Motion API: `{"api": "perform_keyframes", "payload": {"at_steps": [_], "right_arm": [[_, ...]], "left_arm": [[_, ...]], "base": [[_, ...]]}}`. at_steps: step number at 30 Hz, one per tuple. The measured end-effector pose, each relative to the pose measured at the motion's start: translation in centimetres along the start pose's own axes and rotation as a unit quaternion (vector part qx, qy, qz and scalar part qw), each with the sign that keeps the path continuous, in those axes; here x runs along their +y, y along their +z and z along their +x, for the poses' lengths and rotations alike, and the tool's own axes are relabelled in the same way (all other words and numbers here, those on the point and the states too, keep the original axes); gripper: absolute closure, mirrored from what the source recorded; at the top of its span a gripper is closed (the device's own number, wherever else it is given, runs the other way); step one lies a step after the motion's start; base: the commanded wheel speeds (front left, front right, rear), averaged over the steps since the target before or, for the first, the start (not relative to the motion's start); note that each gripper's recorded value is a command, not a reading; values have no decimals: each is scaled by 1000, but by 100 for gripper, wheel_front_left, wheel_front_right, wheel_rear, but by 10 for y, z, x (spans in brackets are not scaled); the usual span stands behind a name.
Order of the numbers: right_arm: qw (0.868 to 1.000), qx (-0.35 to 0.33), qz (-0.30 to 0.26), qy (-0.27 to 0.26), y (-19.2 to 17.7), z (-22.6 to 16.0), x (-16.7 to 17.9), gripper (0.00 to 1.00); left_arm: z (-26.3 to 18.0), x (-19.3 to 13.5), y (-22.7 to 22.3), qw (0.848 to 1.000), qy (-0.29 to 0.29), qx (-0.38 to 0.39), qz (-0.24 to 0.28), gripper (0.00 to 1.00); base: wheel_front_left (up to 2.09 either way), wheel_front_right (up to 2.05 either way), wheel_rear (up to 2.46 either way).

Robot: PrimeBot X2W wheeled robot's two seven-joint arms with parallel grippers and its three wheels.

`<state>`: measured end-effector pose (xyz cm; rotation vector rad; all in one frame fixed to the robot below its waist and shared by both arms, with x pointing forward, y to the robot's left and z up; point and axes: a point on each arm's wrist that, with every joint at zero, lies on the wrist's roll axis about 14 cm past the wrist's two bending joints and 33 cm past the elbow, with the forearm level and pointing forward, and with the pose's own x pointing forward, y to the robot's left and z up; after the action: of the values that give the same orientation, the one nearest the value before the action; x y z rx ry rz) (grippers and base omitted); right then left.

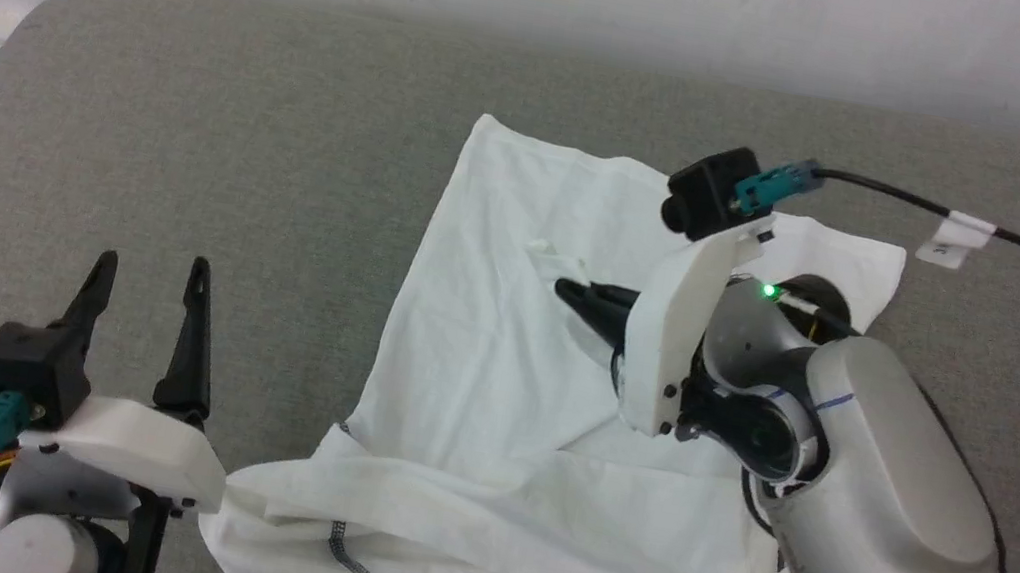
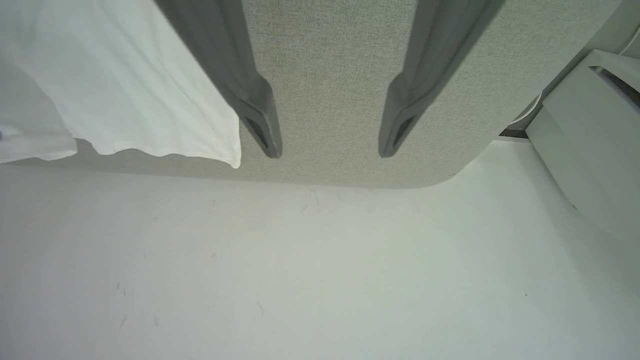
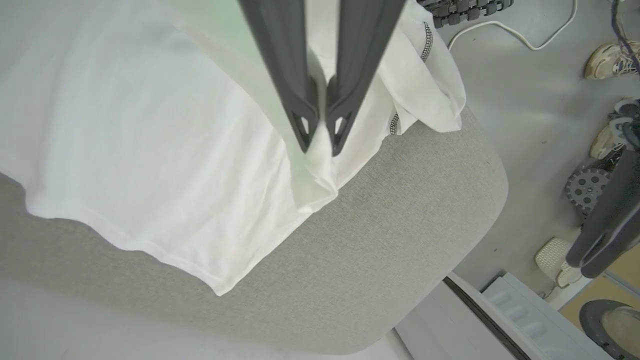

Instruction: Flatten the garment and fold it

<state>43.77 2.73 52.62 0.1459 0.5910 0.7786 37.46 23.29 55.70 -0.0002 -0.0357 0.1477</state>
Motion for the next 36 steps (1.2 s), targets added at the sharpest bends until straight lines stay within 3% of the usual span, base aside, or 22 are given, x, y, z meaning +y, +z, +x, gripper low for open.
{"api": "perform_keyframes", "payload": {"at_steps": [5, 12, 22, 23, 24, 25, 26, 27, 36], "right_arm": [[998, 31, 27, 41, -26, 18, 25, 100], [985, 58, 81, 139, -61, 35, 83, 100], [979, 112, 77, 154, -108, 57, 95, 100], [978, 120, 74, 153, -115, 59, 95, 91], [977, 127, 75, 153, -121, 60, 94, 66], [976, 133, 77, 152, -126, 60, 94, 49], [976, 135, 77, 151, -130, 61, 93, 6], [977, 131, 79, 150, -130, 62, 92, 0], [987, -34, 54, 149, -55, 64, 90, 0]], "left_arm": [[-6, 7, -3, 1000, 10, 7, 6, 0], [-16, 19, -7, 999, 29, 15, 10, 0], [-15, 21, -21, 999, 39, 32, 6, 0], [-15, 21, -23, 999, 40, 34, 6, 0], [-14, 20, -25, 998, 40, 37, 6, 0], [-13, 20, -27, 998, 41, 38, 6, 0], [-12, 20, -27, 998, 41, 38, 6, 0], [-11, 20, -28, 998, 41, 39, 6, 0], [-6, 15, -28, 999, 32, 36, 7, 0]], "base": [[0, 0, 0], [0, 0, 0], [0, 0, 0], [0, 0, 0], [0, 0, 0], [0, 0, 0], [0, 0, 0], [0, 0, 0], [0, 0, 0]]}}
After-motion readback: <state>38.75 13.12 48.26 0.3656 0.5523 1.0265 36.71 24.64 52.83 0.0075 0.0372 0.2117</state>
